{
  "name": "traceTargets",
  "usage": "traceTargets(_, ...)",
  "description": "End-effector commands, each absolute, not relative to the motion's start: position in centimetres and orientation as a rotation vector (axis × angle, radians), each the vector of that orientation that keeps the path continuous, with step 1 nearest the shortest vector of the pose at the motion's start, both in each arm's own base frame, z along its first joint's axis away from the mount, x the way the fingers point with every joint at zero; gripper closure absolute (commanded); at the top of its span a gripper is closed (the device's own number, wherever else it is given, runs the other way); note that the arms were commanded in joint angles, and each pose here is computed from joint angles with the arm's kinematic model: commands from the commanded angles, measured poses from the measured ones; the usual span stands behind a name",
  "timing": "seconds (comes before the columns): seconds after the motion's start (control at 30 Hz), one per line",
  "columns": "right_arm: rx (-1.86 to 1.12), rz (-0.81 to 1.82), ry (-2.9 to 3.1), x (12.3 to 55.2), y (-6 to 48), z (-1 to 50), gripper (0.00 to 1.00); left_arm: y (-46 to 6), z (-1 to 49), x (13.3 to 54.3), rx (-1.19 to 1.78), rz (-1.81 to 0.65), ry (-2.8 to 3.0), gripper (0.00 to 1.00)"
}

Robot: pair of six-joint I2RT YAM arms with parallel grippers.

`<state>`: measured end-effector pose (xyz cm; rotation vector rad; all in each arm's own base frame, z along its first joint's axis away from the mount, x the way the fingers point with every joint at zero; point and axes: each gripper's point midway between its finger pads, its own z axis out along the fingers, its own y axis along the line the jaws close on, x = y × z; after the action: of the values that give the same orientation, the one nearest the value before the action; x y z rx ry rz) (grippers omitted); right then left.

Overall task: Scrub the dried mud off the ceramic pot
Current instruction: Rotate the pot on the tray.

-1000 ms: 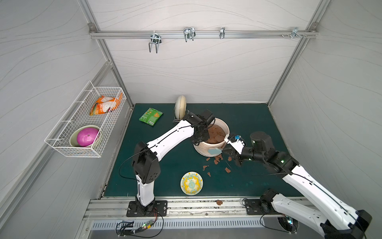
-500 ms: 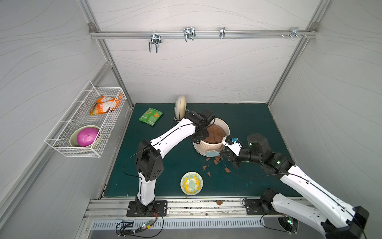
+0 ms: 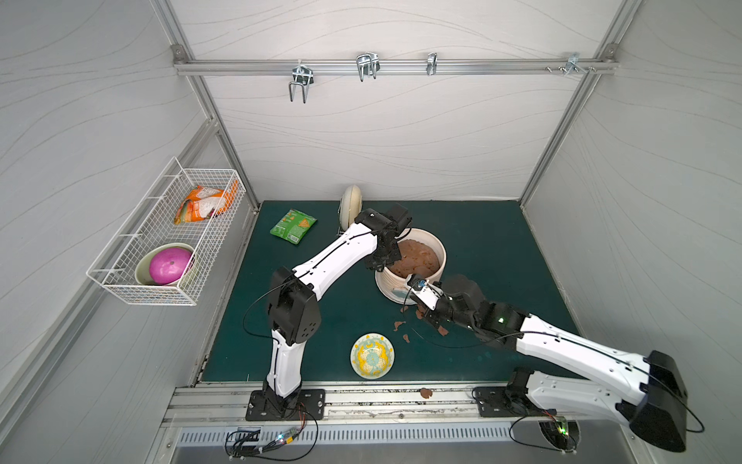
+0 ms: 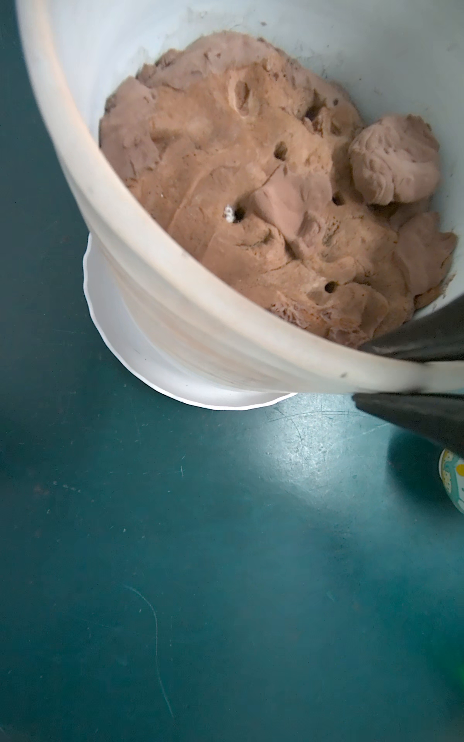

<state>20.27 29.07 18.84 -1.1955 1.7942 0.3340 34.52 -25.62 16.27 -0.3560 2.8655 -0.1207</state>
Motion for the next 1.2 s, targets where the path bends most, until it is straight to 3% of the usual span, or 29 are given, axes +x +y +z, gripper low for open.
traceTargets(0.0,-1.071,0.21,1.722,22.8,29.9,21.5,1.0,-27.4,16.2,34.4,-0.212,-0.181,2.896,0.87)
traceTargets(0.3,-1.081,0.12,1.76,23.8,32.0,20.1,1.0,-27.3,16.4,34.8,-0.184,-0.173,2.884,0.87)
traceTargets(0.83,-1.114,-0.051,1.934,22.0,27.2,17.3,1.0,-27.3,16.5,35.1,-0.145,-0.192,2.882,0.87)
traceTargets(1.17,-1.168,0.192,1.962,18.9,28.0,18.7,1.0,-27.5,16.3,35.3,-0.131,-0.209,2.886,0.87)
